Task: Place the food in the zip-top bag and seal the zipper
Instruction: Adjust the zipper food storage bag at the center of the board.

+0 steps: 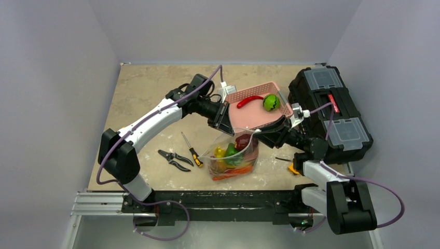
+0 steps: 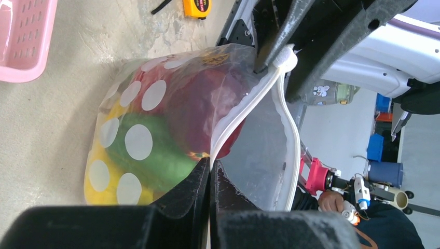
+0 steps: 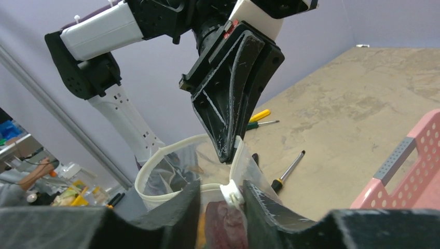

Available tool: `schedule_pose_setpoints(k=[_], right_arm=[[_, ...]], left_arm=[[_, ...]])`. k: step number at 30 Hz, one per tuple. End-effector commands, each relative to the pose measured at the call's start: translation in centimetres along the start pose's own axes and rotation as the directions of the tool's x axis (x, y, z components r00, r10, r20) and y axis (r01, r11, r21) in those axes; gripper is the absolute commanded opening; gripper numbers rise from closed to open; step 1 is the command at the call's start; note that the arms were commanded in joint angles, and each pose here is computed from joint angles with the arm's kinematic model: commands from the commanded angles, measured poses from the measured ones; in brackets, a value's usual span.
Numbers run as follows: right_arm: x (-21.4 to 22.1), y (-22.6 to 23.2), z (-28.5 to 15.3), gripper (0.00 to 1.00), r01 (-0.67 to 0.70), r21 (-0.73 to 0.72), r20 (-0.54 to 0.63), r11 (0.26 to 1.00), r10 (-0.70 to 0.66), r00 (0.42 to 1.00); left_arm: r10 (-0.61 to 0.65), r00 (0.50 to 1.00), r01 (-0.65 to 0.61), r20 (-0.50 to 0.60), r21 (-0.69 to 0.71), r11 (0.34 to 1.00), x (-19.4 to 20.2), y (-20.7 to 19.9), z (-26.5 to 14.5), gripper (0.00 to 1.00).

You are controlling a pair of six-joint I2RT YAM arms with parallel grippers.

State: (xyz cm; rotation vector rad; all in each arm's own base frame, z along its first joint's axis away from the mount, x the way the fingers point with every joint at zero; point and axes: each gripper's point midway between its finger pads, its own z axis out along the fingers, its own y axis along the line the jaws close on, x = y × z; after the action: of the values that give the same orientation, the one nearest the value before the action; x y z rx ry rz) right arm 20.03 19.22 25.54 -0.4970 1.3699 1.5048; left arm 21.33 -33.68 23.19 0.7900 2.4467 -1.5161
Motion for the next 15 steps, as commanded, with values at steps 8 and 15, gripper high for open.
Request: schedule_pose_setpoints(k=[8,15], right_arm=[[-1.5,-0.2,0.6,0.03,0.017,0.021,0.038,1.0,-0.018,0.999],[-1.9,-0.5,0.8,0.0,-0.02,0.051,0.048,0.998,0.017,0.999]], left_arm=[[0.239,0.958,-0.221,0.156,-0.122,0.968,-1.8,-2.9,-2.5,0.45],[0.422,0.885,-0.369,0.198,-0.258,0.893,-2.3,-4.9,-2.1,0.66]])
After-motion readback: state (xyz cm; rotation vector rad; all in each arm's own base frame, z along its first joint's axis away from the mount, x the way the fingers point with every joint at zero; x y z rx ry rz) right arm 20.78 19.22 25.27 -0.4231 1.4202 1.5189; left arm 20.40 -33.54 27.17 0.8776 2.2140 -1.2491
